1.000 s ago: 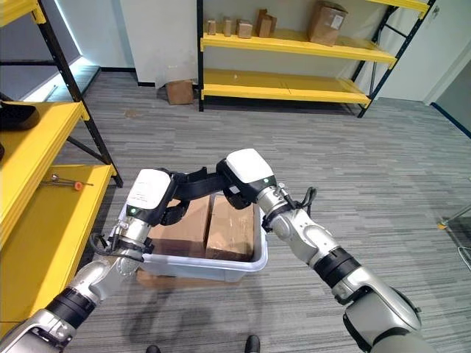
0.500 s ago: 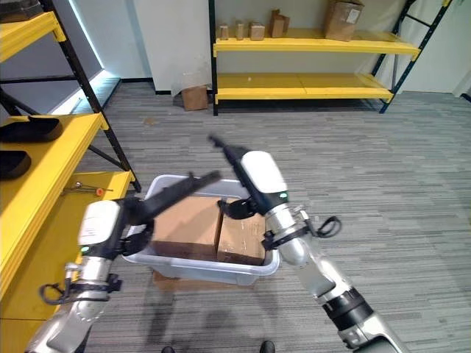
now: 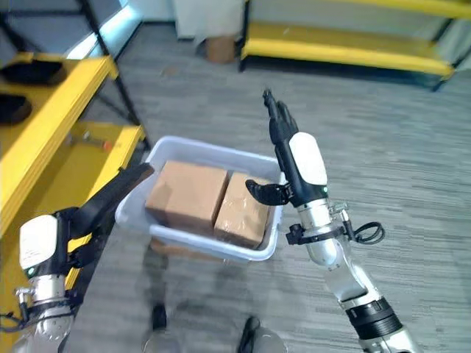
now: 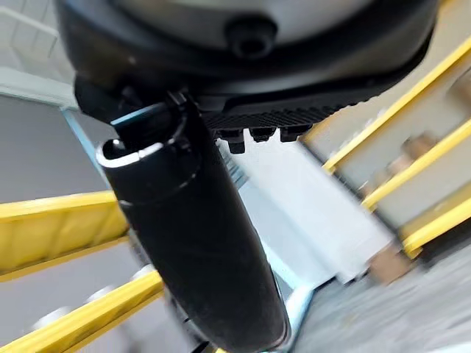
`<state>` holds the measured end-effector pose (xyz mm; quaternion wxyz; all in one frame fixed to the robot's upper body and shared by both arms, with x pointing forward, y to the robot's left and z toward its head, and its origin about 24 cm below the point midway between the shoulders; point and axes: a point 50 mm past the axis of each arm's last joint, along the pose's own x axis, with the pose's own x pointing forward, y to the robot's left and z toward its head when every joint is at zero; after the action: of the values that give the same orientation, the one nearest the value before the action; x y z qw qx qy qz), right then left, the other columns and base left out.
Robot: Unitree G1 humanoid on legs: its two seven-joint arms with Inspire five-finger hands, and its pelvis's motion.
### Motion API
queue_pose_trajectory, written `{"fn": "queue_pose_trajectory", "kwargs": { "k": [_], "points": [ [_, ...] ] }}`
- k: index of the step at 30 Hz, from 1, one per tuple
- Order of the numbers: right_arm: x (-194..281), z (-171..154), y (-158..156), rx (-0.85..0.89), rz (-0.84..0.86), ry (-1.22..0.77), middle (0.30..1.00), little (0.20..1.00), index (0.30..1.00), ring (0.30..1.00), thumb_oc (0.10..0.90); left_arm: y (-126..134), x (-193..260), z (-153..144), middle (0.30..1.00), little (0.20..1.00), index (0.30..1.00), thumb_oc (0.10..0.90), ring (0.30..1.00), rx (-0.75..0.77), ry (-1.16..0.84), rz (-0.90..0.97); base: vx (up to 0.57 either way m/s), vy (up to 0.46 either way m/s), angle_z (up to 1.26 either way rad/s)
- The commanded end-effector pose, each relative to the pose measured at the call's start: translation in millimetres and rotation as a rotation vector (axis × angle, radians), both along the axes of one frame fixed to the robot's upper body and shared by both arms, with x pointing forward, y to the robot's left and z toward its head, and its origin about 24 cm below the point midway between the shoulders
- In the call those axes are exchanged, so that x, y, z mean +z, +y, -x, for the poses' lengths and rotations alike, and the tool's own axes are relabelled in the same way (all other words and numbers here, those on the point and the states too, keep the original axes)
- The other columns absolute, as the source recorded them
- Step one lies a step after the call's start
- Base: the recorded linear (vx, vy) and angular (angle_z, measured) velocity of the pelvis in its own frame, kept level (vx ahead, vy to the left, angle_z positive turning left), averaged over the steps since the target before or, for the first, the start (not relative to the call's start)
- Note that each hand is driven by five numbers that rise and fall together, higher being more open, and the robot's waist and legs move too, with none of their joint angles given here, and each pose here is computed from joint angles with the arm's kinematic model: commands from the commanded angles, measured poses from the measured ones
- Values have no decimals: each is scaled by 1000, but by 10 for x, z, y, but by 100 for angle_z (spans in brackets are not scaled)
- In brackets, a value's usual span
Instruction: Move parts from the plastic box to the shelf.
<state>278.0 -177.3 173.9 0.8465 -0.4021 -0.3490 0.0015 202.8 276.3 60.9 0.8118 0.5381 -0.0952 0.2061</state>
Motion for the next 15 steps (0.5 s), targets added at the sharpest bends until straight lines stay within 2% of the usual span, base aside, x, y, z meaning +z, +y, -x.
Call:
{"fn": "queue_pose_trajectory", "kwargs": {
  "k": [1,4,6,8,15],
  "points": [
    [453,138,146,101,-75,-256,1000,1000,1000,1000,900,98,681,-42,300,300,300,400,300,20,-389,-109,-133,-97,118],
    [354,154,118,98,-104,-212,1000,1000,1000,1000,900,72,678,-45,300,300,300,400,300,17,-398,-98,-103,20,139],
    [126,200,-16,43,-166,-113,1000,1000,1000,1000,900,66,660,-2,300,300,300,400,300,32,-417,-90,-44,265,155],
    [93,224,-93,11,-191,-104,1000,1000,1000,1000,900,85,643,25,300,300,300,400,300,45,-409,-90,-14,330,111],
    [-6,253,-153,-45,-237,-74,1000,1000,1000,1000,900,69,657,30,300,300,300,400,300,42,-416,-105,-16,347,72]
  ]
}}
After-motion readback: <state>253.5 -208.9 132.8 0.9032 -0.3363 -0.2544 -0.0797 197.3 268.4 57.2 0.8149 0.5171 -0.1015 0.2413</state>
